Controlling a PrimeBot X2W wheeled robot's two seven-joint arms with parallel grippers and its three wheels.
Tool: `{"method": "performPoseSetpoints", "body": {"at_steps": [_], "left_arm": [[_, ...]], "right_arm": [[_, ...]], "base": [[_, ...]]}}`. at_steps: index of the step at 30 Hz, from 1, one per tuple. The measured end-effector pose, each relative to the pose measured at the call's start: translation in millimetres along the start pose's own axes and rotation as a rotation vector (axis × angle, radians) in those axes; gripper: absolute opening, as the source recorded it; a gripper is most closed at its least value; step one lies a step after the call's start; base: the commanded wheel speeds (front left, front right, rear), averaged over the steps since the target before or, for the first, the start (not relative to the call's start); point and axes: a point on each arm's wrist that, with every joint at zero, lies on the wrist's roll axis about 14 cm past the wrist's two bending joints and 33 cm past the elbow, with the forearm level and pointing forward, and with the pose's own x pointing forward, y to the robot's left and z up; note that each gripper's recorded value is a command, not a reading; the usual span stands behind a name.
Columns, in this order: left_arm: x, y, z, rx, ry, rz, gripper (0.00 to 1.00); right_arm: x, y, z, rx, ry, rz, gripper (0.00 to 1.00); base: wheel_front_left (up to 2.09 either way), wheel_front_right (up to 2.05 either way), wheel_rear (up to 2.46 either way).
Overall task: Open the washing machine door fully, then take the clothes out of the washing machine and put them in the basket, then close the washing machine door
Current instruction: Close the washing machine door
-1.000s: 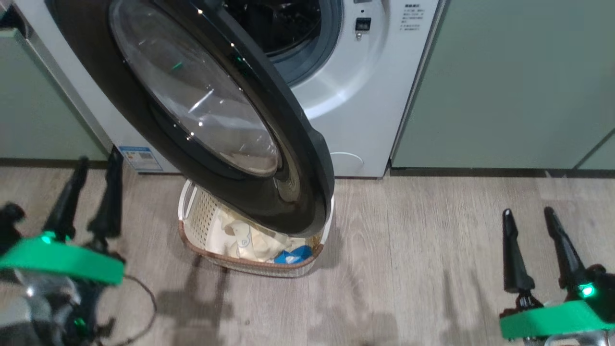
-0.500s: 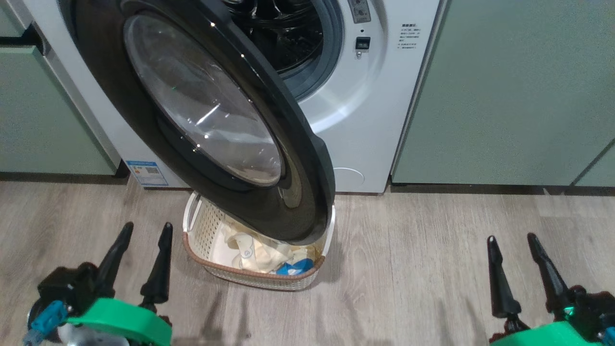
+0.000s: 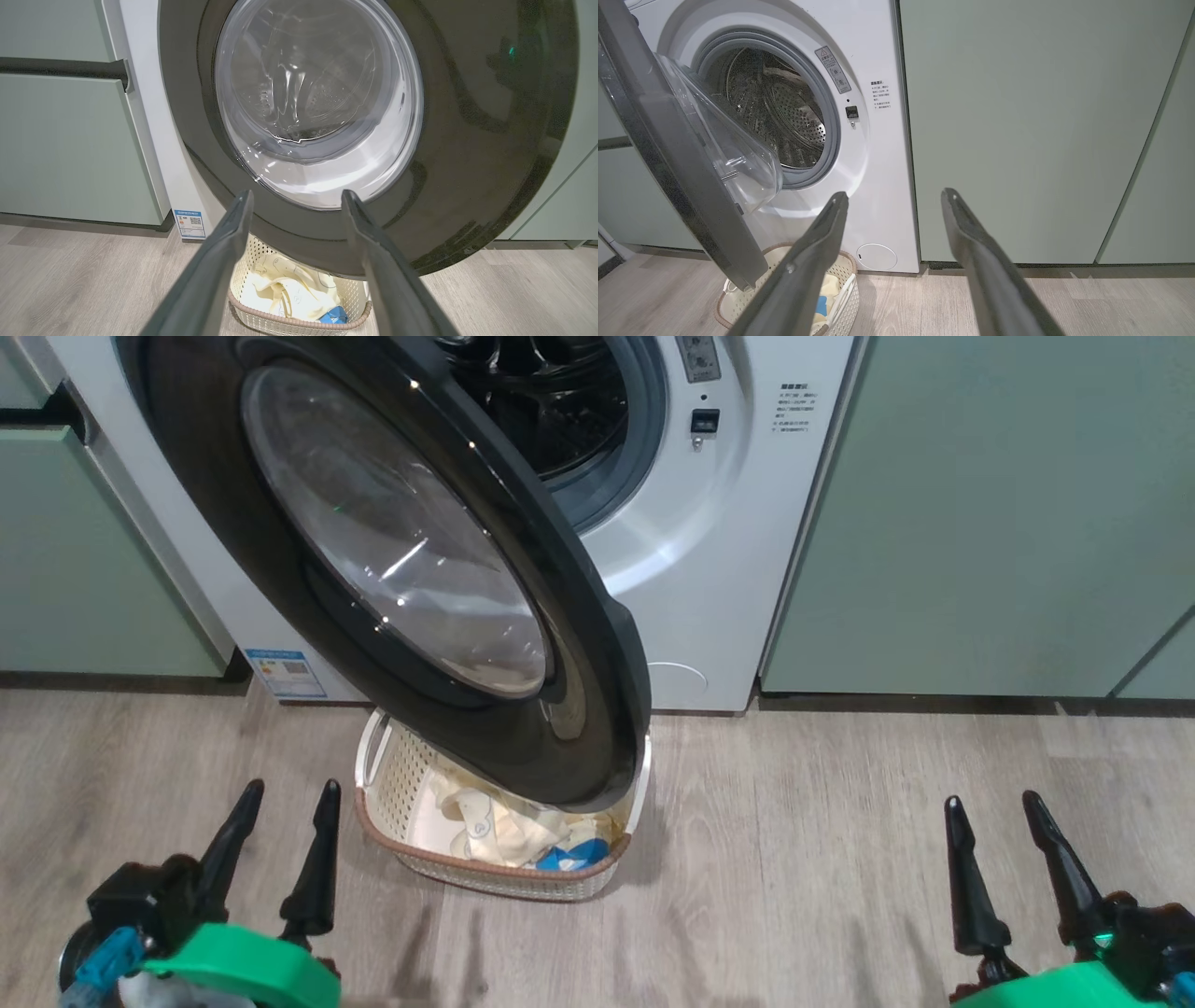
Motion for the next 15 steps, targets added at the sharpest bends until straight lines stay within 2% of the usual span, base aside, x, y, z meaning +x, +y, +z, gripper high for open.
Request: {"method": "performPoseSetpoints", "body": {"at_steps": [15], "left_arm": [[-1.7,-5.1,-3.2,-0.006,0.010,-0.008,1.00]], "right_arm": [[1.0,1.4,-0.7,0.001,0.002,0.005,1.00]], "base": [[0.00,0.00,0.00]]}}
